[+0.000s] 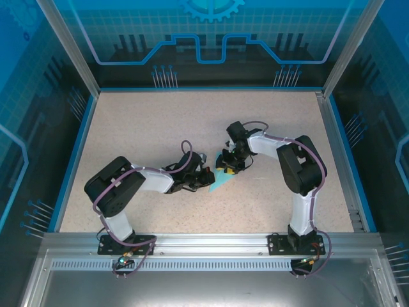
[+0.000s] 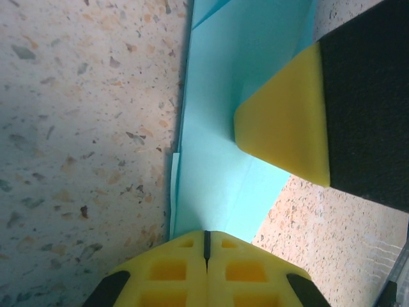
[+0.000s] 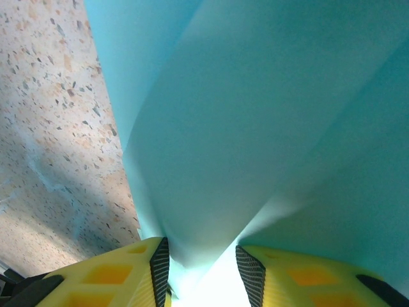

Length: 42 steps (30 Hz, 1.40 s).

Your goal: Fold a paper plane with a square sheet of paper (pick it up from the middle)

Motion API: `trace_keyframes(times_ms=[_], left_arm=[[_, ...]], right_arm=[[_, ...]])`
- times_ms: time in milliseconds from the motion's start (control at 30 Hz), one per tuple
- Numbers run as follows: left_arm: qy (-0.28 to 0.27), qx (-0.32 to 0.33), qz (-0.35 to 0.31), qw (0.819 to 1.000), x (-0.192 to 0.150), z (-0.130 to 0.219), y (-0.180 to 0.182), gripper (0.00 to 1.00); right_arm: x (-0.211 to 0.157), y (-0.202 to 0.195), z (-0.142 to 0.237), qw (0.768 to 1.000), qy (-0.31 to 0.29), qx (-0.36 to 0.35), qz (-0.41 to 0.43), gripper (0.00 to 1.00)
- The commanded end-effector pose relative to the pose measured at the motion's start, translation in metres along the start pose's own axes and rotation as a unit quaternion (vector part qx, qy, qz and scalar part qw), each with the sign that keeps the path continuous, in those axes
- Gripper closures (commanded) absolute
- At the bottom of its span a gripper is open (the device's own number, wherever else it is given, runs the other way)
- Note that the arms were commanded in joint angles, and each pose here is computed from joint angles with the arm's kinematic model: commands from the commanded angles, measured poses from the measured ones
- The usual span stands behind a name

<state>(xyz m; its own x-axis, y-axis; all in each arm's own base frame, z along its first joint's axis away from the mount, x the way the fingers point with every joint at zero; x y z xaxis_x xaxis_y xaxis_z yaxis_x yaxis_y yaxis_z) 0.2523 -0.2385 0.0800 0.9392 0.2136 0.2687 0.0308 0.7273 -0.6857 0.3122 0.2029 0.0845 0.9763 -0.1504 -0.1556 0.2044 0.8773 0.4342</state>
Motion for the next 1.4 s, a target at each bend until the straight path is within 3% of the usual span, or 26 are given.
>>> trace_keyframes(times_ms=[0,367,600,767,967,1167,1367], left_arm=[[0.012,0.027,0.011,1.000,-0.003,-0.004,0.011,0.98],[0.027,0.049,0.025,0.998,-0.007,-0.007,0.018,1.00],[0.046,0.073,0.028,0.996,-0.012,-0.005,0.023,1.00],[0.053,0.080,0.031,0.995,-0.015,-0.006,0.027,1.00],[0.059,0.085,0.038,0.994,-0.016,-0.009,0.030,1.00],[0.061,0.092,0.042,0.993,-0.016,-0.009,0.031,1.00],[0.064,0.095,0.046,0.992,-0.019,-0.010,0.032,1.00]], right_arm=[[-0.016,-0.062,-0.051,0.987,0.046,-0.152,-0.037,0.60],[-0.015,-0.055,-0.044,0.989,0.040,-0.137,-0.033,0.60],[-0.006,-0.009,0.014,0.999,-0.041,-0.023,0.022,0.58],[-0.009,0.012,0.060,0.990,-0.100,0.068,0.071,0.58],[-0.020,0.013,0.073,0.980,-0.122,0.111,0.115,0.66],[-0.027,0.014,0.052,0.979,-0.094,0.119,0.134,0.87],[-0.030,0.015,0.027,0.982,-0.071,0.119,0.130,0.95]])
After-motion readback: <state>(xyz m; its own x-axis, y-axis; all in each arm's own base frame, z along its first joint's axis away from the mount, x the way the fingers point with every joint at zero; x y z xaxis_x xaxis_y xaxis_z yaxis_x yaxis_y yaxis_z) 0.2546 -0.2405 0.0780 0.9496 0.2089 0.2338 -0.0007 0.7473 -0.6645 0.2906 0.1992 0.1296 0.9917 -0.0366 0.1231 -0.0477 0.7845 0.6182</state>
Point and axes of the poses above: each hand's point on the last joint's axis, 136 mm out from that joint toward the fingers, its own z axis back along the fingers, its own y axis along the line the jaws close on, x = y × z, the point moved 9 cm from there along z, back along the fingers, and after that the axes turned 2 degrees about -z, right-handed, at the moved point
